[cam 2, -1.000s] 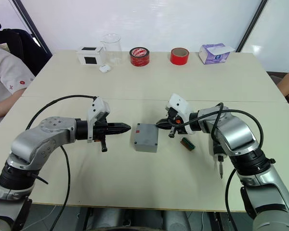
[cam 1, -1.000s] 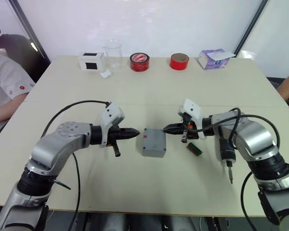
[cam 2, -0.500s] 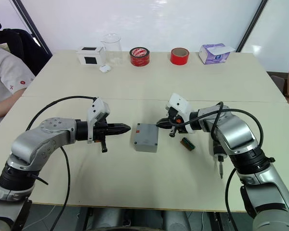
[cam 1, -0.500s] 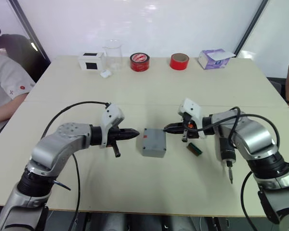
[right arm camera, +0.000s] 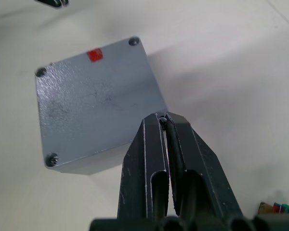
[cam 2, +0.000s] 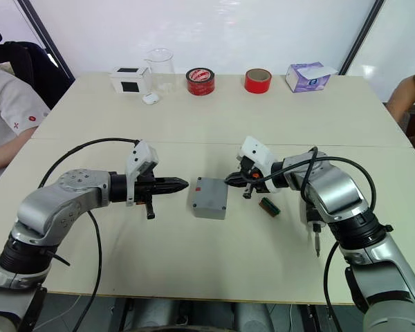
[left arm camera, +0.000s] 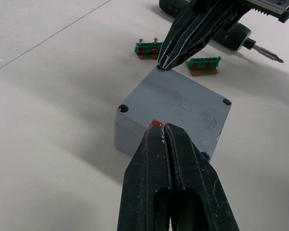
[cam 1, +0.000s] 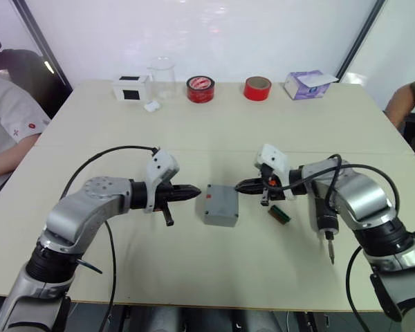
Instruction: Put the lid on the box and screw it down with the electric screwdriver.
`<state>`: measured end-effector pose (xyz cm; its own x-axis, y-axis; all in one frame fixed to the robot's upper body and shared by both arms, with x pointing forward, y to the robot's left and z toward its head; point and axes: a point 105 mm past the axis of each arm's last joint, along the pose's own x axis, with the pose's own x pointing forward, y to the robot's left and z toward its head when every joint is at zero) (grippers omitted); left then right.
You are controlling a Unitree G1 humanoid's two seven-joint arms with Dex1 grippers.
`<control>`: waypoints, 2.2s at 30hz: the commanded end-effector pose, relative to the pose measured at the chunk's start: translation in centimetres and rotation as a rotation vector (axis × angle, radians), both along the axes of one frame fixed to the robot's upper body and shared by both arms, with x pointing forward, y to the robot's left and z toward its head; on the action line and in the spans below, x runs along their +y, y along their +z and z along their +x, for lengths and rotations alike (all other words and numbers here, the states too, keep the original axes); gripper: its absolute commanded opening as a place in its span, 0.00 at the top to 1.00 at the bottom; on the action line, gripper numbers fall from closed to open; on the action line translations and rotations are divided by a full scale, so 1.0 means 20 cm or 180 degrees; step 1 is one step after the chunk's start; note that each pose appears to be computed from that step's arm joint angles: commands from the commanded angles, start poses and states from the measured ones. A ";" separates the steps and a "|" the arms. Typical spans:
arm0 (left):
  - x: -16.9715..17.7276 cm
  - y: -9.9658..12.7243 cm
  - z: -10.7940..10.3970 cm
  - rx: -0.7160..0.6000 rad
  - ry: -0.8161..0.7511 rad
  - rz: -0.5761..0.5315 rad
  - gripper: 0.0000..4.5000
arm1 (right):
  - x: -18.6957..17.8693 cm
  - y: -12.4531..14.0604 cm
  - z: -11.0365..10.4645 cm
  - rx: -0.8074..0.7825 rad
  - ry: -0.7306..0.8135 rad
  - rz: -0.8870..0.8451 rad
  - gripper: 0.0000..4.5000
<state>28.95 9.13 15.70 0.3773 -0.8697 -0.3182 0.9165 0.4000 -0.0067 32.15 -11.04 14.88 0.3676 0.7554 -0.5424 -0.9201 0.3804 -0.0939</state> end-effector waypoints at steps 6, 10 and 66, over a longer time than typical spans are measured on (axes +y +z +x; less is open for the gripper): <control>-0.01 0.05 -0.01 -0.0165 0.0014 -0.0086 1.00 | 0.01 0.03 0.02 -0.0020 0.0144 -0.0146 0.85; -0.01 0.04 -0.02 -0.0157 0.0034 -0.0107 1.00 | 0.01 0.04 0.02 -0.0002 0.0142 -0.0134 0.55; -0.24 0.14 -0.27 -0.0591 -0.1106 0.0133 1.00 | -0.78 -0.20 -0.20 0.2467 -0.2744 -0.0983 0.34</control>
<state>24.03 4.52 17.70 0.1134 -0.9360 -0.3332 0.9872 0.0684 0.1439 28.37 -26.83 11.64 0.2132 0.2313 -0.9492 -0.2207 0.9579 0.1838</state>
